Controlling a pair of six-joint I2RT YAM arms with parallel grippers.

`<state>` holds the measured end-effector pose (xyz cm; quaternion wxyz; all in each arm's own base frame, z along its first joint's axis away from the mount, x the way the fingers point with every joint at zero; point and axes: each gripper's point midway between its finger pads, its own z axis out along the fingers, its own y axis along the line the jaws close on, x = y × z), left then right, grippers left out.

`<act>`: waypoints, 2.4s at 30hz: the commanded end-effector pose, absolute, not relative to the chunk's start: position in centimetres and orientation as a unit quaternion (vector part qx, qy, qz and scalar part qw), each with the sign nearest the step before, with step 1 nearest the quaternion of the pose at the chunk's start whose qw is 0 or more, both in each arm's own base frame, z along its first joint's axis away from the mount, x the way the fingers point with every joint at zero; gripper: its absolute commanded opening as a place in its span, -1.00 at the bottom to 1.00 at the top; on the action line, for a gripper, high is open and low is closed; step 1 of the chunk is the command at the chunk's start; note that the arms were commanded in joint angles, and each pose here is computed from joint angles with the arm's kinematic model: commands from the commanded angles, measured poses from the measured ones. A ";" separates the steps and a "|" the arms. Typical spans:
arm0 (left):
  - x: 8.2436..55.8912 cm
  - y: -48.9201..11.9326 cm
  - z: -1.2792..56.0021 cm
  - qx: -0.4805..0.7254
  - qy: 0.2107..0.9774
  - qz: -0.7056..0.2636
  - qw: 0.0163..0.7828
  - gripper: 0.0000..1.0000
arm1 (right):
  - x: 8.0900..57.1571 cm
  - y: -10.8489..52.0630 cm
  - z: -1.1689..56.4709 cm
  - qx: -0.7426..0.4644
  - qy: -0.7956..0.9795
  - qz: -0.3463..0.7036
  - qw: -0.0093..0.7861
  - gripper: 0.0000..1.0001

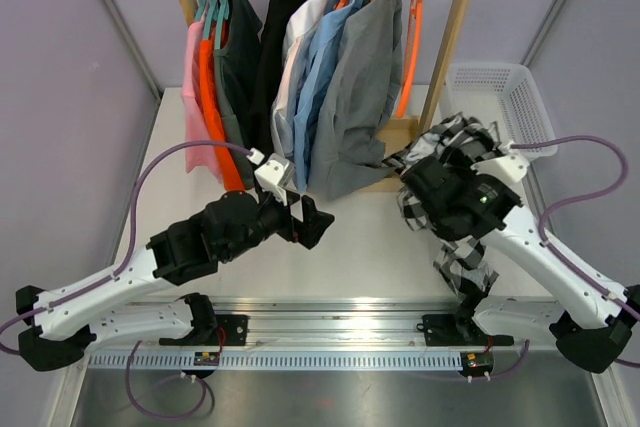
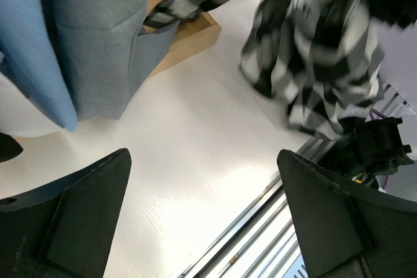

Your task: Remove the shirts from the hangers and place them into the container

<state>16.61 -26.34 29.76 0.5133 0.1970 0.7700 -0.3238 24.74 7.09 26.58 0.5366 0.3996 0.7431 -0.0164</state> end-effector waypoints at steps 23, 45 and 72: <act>15.7 -25.6 36.1 0.186 0.712 -0.382 0.559 0.98 | 47.9 -10.8 52.7 0.354 0.584 -0.033 0.730 -1.00; 16.8 -23.9 34.3 0.160 0.732 -0.340 0.568 0.97 | 54.3 -10.5 63.0 0.234 0.358 0.021 0.904 -1.00; 16.6 -23.1 31.4 0.130 0.754 -0.338 0.548 0.98 | 63.2 -19.5 11.4 0.406 0.792 -0.096 0.445 0.10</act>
